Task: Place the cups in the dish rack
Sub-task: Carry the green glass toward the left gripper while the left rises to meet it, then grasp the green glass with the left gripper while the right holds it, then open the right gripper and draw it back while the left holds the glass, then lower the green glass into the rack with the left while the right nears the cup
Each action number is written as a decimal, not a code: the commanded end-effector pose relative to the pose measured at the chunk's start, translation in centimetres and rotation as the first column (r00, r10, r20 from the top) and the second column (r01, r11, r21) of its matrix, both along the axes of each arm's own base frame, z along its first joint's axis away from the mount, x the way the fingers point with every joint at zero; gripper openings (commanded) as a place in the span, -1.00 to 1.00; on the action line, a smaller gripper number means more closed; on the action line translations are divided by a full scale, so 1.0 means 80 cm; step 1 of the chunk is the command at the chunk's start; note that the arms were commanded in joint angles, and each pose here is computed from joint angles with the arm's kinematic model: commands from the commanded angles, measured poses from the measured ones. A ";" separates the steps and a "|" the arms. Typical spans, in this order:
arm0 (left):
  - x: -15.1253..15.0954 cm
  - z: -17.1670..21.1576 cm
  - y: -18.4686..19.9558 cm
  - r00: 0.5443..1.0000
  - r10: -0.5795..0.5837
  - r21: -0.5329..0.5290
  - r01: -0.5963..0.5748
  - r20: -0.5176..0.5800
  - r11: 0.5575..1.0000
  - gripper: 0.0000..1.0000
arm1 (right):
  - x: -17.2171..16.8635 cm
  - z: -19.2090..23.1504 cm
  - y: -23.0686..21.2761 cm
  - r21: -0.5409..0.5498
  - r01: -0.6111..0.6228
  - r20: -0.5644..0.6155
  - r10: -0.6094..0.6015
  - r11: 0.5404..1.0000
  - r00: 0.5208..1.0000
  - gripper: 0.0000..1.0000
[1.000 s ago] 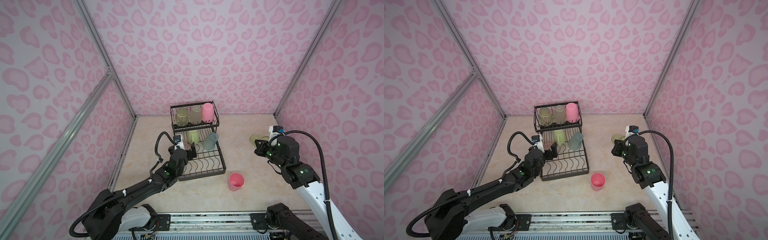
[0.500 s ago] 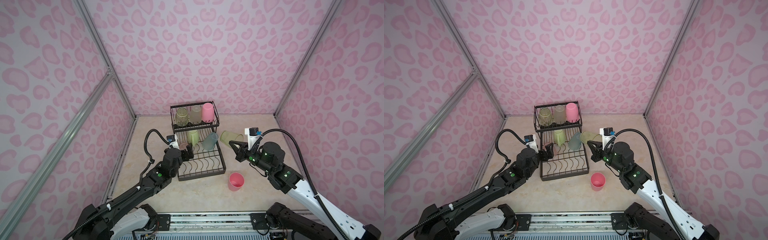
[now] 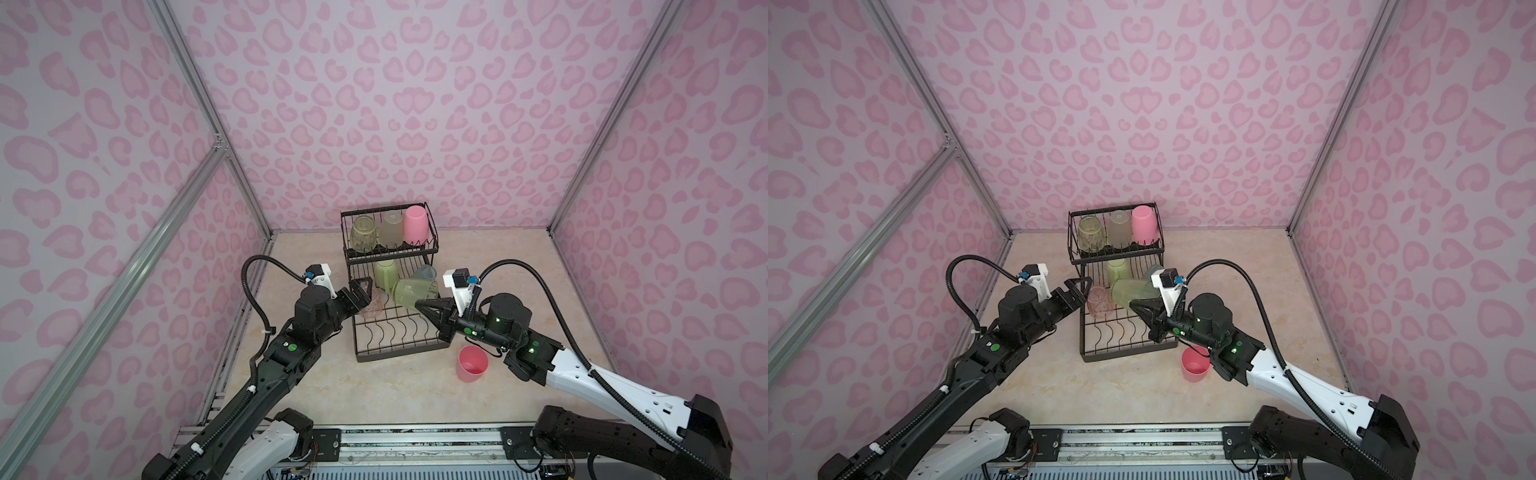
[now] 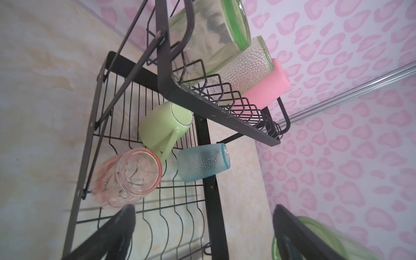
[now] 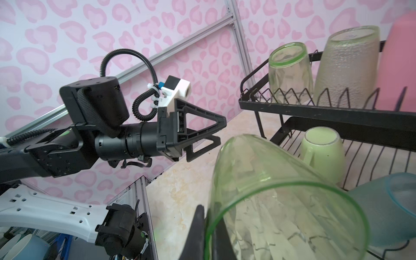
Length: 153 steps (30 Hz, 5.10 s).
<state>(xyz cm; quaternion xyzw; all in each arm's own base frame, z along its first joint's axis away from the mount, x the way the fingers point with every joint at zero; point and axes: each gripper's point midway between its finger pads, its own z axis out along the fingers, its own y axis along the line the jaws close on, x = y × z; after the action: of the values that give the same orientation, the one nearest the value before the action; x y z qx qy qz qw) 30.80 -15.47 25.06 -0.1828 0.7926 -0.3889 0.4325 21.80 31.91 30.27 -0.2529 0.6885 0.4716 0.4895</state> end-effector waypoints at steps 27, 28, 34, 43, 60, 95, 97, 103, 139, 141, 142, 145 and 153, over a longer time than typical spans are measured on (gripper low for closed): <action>-0.019 0.060 -0.047 0.963 -0.271 -0.618 0.209 -0.008 0.758 1.00 | -0.014 0.028 0.067 0.089 -0.092 0.166 0.076 0.992 0.983 -1.00; -0.019 0.059 -0.047 0.963 -0.270 -0.623 0.206 -0.009 0.755 0.99 | -0.013 0.027 0.070 0.084 -0.092 0.168 0.077 0.992 0.983 -1.00; -0.018 0.051 -0.043 0.967 -0.255 -0.645 0.178 -0.026 0.743 0.94 | -0.005 0.022 0.089 0.058 -0.091 0.182 0.079 0.994 0.980 -1.00; -0.019 0.053 -0.033 0.977 -0.214 -0.677 0.141 -0.025 0.723 0.84 | 0.004 0.012 0.119 0.058 -0.114 0.177 0.102 0.992 0.979 -1.00; -0.017 0.051 -0.014 0.992 -0.125 -0.639 0.101 0.009 0.762 0.41 | 0.013 0.003 0.144 0.051 -0.123 0.136 0.115 0.991 0.984 -0.97; 0.004 0.032 0.013 0.973 0.098 -0.010 -0.098 0.211 0.995 0.33 | 0.127 -0.017 -0.016 -0.072 0.293 -0.066 -0.297 0.953 0.952 -0.08; 0.005 0.027 -0.002 0.969 0.074 0.058 -0.090 0.235 0.994 0.33 | 0.137 -0.022 -0.041 -0.078 0.341 -0.091 -0.347 0.937 0.933 -0.09; 0.011 0.010 -0.056 0.953 -0.024 0.282 -0.065 0.301 0.957 0.31 | 0.156 -0.032 -0.105 -0.065 0.447 -0.140 -0.452 0.892 0.881 -0.09; 0.055 -0.191 -0.254 0.902 -0.361 0.710 0.094 0.235 0.698 0.23 | 0.153 -0.060 -0.202 -0.050 0.572 -0.116 -0.573 0.819 0.811 -0.10; 0.058 -0.199 -0.253 0.906 -0.357 0.722 0.089 0.228 0.686 0.23 | 0.152 -0.063 -0.204 -0.053 0.574 -0.114 -0.576 0.817 0.809 -0.10; 0.059 -0.203 -0.253 0.906 -0.359 0.729 0.088 0.225 0.679 0.23 | 0.151 -0.065 -0.205 -0.056 0.575 -0.114 -0.577 0.816 0.809 -0.10; 0.060 -0.209 -0.253 0.907 -0.359 0.738 0.086 0.220 0.669 0.22 | 0.148 -0.068 -0.208 -0.062 0.582 -0.110 -0.585 0.811 0.804 -0.09; 0.059 -0.208 -0.251 0.909 -0.355 0.741 0.083 0.217 0.666 0.43 | 0.142 -0.083 -0.222 -0.135 0.615 -0.126 -0.629 0.777 0.767 -0.07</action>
<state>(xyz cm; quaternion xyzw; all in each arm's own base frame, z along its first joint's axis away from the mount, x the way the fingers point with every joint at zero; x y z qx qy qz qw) 35.59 -35.73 8.89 0.1681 0.8040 -0.1315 0.5551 33.17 14.78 24.71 0.0025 0.7746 0.2959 0.5589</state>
